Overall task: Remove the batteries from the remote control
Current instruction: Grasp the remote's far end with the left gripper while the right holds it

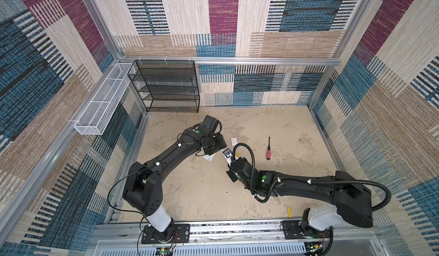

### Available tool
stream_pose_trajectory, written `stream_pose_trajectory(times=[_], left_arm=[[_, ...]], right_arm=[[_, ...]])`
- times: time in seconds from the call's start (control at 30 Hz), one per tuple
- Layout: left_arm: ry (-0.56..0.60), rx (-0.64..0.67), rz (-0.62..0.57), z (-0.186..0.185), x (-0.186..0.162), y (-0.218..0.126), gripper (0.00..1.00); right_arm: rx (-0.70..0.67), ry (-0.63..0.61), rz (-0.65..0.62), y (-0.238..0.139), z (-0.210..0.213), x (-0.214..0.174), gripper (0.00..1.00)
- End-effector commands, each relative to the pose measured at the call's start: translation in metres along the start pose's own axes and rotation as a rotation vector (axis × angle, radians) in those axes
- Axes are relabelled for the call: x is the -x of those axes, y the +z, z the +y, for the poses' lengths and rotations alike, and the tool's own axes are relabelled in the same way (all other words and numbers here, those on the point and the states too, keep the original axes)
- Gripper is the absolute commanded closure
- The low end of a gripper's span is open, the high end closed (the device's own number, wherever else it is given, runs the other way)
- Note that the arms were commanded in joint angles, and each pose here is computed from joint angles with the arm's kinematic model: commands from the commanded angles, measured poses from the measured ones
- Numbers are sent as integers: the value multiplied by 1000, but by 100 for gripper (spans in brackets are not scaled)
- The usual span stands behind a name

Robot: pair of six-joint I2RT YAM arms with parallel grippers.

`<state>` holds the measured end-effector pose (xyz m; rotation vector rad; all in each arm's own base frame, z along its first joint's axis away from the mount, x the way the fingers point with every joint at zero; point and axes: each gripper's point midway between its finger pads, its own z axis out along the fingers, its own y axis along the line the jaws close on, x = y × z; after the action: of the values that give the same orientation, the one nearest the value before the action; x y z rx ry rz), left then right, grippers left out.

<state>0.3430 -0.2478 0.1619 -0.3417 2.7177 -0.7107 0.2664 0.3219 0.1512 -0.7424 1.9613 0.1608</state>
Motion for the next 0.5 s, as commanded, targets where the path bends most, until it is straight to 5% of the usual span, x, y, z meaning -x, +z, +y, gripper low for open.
stream_pose_trajectory(times=[0.0, 0.1, 0.47], left_arm=[[99, -11, -39, -2, 9, -11, 18], [204, -47, -89, -9, 20, -25, 1], [614, -117, -467, -24, 53, -88, 1]], right_arm=[[76, 28, -4, -5, 3, 3, 100], [137, 44, 3, -10, 0, 3, 100], [270, 91, 10, -25, -21, 9, 100]])
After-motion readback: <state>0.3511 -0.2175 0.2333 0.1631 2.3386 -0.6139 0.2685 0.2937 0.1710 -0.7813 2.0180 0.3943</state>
